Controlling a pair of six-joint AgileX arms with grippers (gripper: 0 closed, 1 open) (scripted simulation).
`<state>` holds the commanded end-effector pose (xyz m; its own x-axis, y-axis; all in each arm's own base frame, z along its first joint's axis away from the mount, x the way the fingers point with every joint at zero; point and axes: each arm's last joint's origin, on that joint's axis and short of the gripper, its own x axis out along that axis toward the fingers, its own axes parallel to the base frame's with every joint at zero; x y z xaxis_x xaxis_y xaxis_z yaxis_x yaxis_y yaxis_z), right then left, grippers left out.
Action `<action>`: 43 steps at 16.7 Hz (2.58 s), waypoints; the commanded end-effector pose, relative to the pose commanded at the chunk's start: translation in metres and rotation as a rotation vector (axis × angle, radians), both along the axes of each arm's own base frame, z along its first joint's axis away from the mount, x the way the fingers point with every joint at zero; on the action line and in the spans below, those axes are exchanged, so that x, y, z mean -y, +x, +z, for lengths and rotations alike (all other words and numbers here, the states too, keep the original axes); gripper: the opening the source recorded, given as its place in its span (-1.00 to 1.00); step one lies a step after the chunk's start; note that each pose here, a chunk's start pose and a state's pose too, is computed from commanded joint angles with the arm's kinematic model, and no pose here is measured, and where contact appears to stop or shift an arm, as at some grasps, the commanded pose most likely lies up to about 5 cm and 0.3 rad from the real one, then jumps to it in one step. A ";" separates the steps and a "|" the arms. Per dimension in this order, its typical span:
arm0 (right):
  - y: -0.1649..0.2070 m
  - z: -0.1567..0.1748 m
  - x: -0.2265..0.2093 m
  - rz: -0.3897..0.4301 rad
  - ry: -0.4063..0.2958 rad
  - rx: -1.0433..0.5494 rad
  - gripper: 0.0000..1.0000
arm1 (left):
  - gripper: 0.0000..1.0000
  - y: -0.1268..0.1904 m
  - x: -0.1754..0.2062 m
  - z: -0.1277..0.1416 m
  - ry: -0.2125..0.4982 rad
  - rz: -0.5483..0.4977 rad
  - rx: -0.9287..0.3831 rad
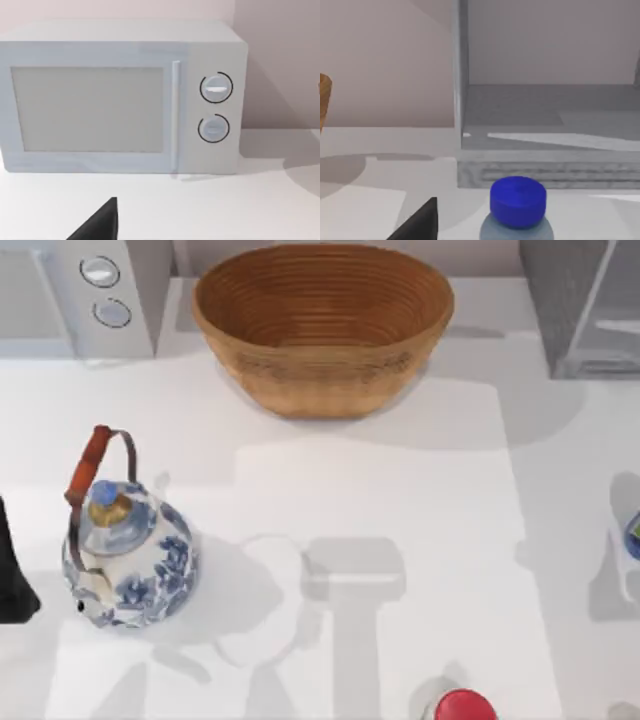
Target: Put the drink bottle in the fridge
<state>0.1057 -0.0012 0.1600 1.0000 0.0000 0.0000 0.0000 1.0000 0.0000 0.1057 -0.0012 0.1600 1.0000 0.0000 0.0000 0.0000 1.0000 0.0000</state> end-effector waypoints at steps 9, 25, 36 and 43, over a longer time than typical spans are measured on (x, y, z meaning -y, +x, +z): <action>0.016 0.004 0.004 0.171 -0.214 -0.131 1.00 | 1.00 0.000 0.000 0.000 0.000 0.000 0.000; 0.110 -0.072 0.114 0.731 -0.105 -0.248 1.00 | 1.00 0.000 0.000 0.000 0.000 0.000 0.000; 0.110 -0.082 0.118 0.771 -0.086 -0.201 1.00 | 1.00 0.000 0.000 0.000 0.000 0.000 0.000; 0.133 -0.075 0.105 0.770 -0.087 -0.199 1.00 | 1.00 0.000 0.000 0.000 0.000 0.000 0.000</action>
